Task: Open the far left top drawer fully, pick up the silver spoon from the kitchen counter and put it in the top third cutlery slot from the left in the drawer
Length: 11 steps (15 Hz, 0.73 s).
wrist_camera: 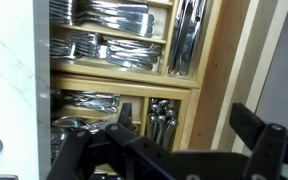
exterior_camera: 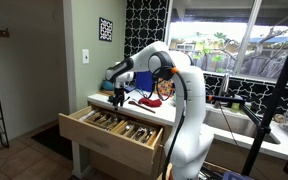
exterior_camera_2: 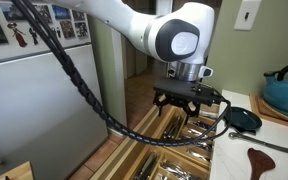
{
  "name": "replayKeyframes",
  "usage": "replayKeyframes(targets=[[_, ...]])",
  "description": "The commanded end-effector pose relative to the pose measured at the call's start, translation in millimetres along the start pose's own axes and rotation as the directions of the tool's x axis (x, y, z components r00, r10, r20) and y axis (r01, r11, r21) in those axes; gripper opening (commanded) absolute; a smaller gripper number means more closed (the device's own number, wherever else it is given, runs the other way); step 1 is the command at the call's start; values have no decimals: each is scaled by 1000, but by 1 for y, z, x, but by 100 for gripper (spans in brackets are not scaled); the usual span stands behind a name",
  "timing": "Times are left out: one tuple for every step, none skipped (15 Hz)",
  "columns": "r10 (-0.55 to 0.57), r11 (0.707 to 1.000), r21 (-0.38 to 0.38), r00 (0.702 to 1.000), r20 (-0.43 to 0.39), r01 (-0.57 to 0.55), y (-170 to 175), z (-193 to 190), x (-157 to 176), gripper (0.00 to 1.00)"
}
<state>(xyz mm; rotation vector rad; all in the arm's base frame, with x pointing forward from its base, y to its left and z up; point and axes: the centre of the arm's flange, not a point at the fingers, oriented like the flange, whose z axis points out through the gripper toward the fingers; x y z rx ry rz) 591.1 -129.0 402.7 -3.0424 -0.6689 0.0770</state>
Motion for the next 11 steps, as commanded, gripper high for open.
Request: replayKeyframes(targets=[[105, 994, -7, 994, -25, -105, -15, -13, -24, 100], [126, 992, -9, 992, -24, -126, -17, -17, -25, 100], [144, 990, -8, 989, -22, -144, -18, -20, -27, 100], [161, 987, -7, 987, -21, -161, -20, -22, -27, 100], [167, 986, -11, 985, -29, -168, -21, -24, -28, 100], [134, 991, -11, 991, -29, -134, -10, -24, -17, 100], [142, 990, -11, 989, -31, -142, -11, -26, -18, 100], [146, 989, -11, 989, -31, -146, -12, -26, -18, 100], [147, 989, -11, 989, -32, -147, -13, -27, -18, 100], [148, 989, -11, 988, -32, -148, -13, -27, -18, 100], [149, 989, -11, 988, -31, -149, -13, -27, -18, 100]])
